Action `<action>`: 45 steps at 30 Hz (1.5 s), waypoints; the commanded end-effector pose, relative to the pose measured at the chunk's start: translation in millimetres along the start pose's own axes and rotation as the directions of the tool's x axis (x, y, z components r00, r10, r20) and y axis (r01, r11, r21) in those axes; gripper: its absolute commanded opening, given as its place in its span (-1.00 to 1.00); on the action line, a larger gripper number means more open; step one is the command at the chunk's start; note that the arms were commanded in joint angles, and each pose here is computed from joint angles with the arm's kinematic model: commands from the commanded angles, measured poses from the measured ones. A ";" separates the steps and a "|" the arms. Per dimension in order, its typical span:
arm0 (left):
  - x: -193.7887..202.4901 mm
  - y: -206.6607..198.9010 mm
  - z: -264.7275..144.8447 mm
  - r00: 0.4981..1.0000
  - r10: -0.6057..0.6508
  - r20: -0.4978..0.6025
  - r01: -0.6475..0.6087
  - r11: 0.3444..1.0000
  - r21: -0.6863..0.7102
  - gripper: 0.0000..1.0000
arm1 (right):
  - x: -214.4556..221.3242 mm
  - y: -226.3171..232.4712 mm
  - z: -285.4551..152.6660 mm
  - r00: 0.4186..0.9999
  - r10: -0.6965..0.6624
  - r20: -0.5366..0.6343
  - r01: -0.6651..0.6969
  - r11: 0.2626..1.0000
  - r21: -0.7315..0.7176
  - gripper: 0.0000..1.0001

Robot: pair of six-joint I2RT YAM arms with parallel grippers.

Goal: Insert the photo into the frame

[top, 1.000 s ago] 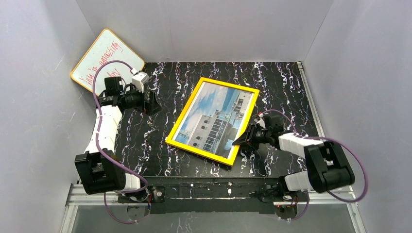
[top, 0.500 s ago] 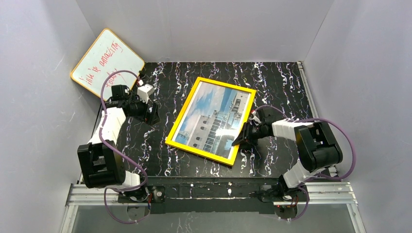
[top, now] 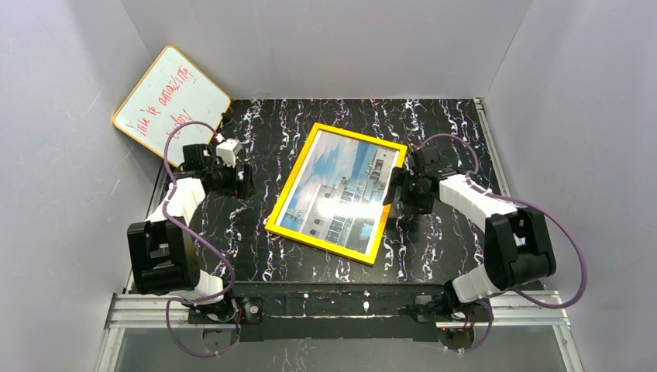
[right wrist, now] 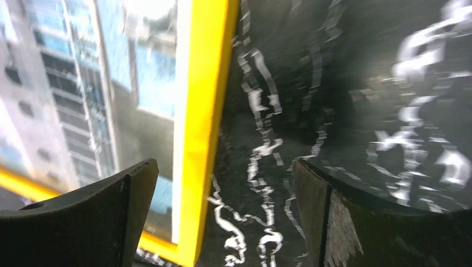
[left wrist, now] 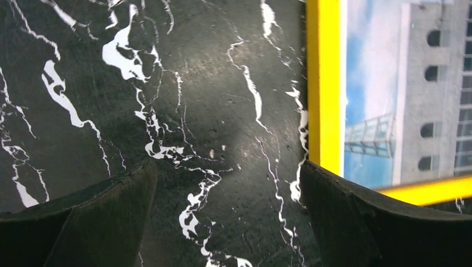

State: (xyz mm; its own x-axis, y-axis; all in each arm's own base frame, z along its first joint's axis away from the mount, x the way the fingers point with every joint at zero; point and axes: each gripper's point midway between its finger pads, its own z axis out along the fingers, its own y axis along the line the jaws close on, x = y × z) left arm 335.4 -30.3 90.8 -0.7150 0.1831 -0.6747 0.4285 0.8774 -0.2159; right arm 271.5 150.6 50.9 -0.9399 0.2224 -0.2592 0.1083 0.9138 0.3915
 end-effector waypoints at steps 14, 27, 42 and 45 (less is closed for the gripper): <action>-17.6 53.6 36.7 0.875 -0.105 0.472 0.229 0.949 -0.214 0.96 | -129.9 -95.5 -104.7 0.425 -0.321 0.847 -0.137 0.901 0.411 0.97; 9.5 51.1 41.6 0.824 0.002 0.566 0.199 0.935 -0.292 0.96 | -130.6 -131.3 -53.2 0.423 -0.321 0.847 -0.032 0.929 0.368 0.97; 19.2 46.7 52.8 0.855 0.087 0.511 0.174 0.881 -0.441 0.96 | -135.5 -121.4 -27.4 0.450 -0.342 0.825 0.148 0.940 0.309 0.97; 19.6 46.3 52.9 0.856 0.087 0.510 0.173 0.881 -0.440 0.96 | -135.6 -121.4 -27.4 0.449 -0.344 0.825 0.149 0.939 0.310 0.97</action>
State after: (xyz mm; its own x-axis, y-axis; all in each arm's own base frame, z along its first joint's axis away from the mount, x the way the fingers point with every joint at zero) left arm 370.4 -15.4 30.3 -0.2885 -0.0113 -0.9574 0.0362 0.9991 -0.0227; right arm 371.6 -4.9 50.6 -0.2340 0.0670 -0.9699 0.0955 0.9944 0.0456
